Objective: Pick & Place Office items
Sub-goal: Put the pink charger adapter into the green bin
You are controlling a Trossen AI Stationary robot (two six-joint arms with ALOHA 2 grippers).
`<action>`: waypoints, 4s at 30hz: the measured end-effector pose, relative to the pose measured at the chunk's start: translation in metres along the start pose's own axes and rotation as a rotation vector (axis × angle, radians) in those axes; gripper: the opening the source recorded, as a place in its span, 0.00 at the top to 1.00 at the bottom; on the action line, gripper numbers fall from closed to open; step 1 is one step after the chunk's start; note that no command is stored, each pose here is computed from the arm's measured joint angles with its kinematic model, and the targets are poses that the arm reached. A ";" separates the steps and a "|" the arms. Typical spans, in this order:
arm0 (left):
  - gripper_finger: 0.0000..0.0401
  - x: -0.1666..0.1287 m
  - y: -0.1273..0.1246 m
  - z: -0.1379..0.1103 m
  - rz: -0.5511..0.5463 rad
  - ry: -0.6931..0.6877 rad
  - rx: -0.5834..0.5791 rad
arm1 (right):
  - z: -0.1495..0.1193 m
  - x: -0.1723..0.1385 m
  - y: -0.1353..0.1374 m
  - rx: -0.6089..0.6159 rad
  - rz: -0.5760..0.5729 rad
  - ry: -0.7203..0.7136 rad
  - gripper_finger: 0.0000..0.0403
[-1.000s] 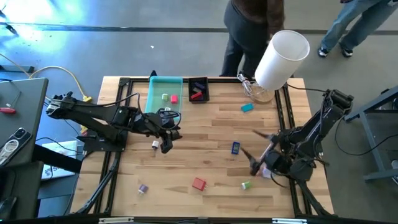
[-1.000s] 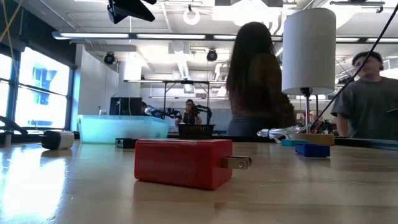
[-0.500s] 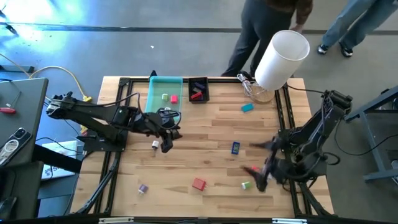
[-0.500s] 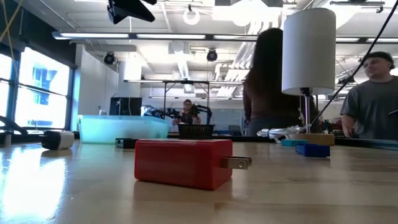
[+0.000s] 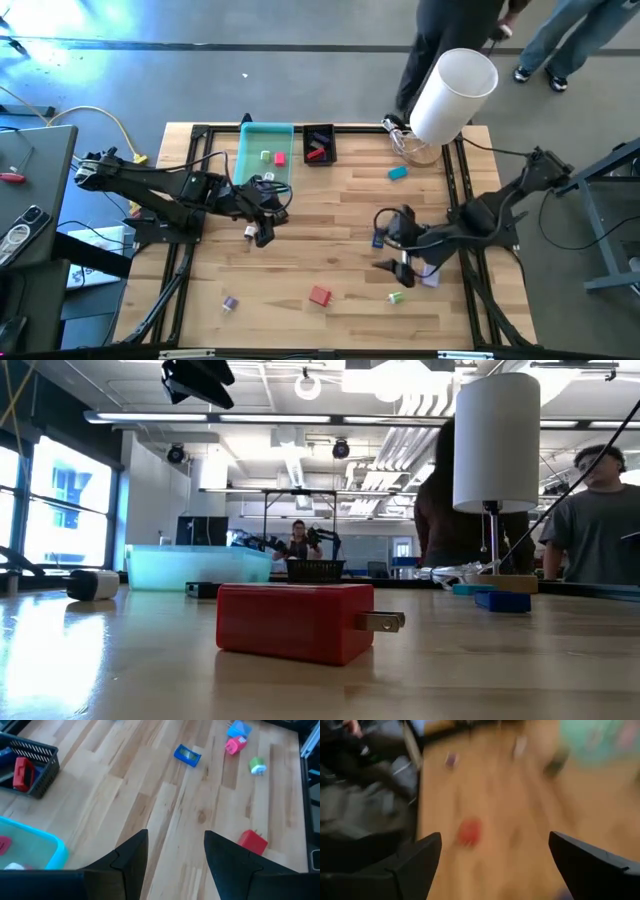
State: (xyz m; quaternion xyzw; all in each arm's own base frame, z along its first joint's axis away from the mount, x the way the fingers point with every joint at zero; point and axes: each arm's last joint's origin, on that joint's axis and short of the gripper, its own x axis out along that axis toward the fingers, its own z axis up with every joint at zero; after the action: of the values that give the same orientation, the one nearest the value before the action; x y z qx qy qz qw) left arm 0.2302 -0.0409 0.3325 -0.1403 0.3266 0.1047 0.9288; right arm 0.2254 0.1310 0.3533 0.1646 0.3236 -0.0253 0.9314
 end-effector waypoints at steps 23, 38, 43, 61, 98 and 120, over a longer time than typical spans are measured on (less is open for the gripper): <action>0.54 0.001 0.003 0.003 0.008 -0.021 0.129 | -0.051 0.036 -0.006 0.180 -0.241 0.552 0.12; 0.54 0.020 -0.004 0.006 0.001 -0.028 0.180 | -0.111 0.102 0.009 0.068 -0.460 0.865 0.19; 0.54 0.029 -0.007 0.006 0.001 -0.028 0.167 | -0.118 0.106 0.006 0.060 -0.528 0.897 0.20; 0.54 0.030 -0.010 0.011 -0.016 -0.074 0.181 | -0.134 0.087 -0.022 0.091 -0.538 0.881 0.22; 0.54 0.033 -0.015 0.021 -0.056 -0.176 0.118 | -0.175 0.115 -0.053 0.170 -0.435 0.803 0.24; 0.54 0.064 -0.029 0.009 -0.051 -0.099 0.196 | -0.181 0.119 -0.056 0.162 -0.389 0.773 0.57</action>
State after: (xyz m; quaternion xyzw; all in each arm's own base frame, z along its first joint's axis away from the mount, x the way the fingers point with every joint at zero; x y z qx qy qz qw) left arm 0.2927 -0.0587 0.3041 -0.0518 0.2855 0.0556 0.9554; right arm 0.2032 0.1440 0.1312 0.1706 0.6702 -0.1619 0.7039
